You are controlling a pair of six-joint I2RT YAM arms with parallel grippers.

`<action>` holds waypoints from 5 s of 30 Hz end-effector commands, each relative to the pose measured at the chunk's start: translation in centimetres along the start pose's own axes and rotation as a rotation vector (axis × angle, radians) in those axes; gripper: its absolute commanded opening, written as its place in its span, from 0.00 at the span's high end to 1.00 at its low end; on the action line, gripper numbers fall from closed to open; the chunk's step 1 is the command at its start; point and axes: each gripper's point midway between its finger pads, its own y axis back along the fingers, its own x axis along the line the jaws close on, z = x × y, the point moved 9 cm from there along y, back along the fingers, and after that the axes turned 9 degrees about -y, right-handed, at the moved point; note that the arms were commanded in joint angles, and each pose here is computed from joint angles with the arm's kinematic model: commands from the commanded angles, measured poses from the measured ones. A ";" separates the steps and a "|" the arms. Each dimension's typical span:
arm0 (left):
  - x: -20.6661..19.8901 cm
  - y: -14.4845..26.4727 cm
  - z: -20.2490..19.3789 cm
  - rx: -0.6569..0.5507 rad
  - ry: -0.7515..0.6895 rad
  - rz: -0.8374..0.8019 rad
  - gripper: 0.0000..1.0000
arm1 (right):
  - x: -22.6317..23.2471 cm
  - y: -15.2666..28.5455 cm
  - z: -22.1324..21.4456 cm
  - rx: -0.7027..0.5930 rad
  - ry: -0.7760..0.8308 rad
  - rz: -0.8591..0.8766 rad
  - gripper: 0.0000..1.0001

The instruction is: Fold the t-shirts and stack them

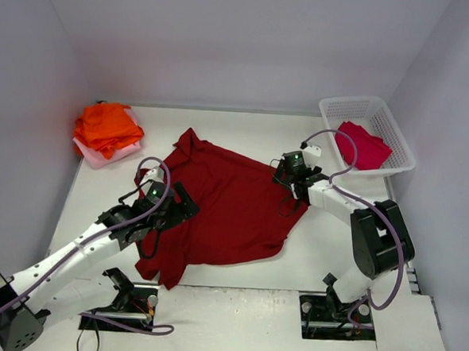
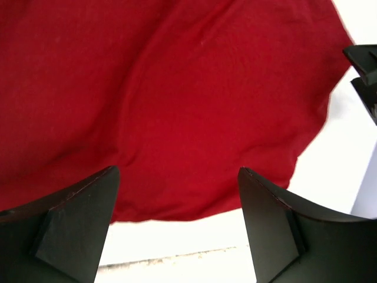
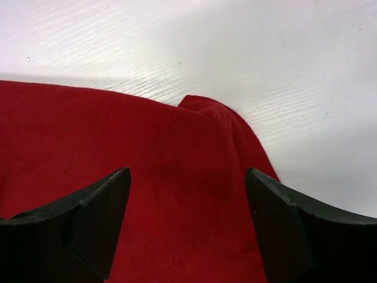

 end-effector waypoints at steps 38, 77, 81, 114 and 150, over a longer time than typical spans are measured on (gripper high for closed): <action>-6.4 -24.6 10.6 -0.037 -0.014 -0.150 0.24 | 2.5 -6.7 -0.4 -0.014 0.101 0.017 0.26; -3.4 -21.6 13.9 -0.113 0.107 -0.177 0.24 | 2.4 6.0 4.4 -0.098 0.161 -0.013 0.23; -3.7 -21.1 14.1 -0.121 0.104 -0.180 0.24 | 0.4 6.6 2.0 -0.026 0.104 -0.041 0.23; -4.6 -24.8 17.6 -0.142 0.117 -0.161 0.24 | -5.2 10.3 -5.3 0.117 0.018 -0.122 0.36; -0.4 -26.7 18.0 -0.141 0.192 -0.125 0.24 | -3.4 9.0 -8.9 0.099 0.067 -0.164 0.58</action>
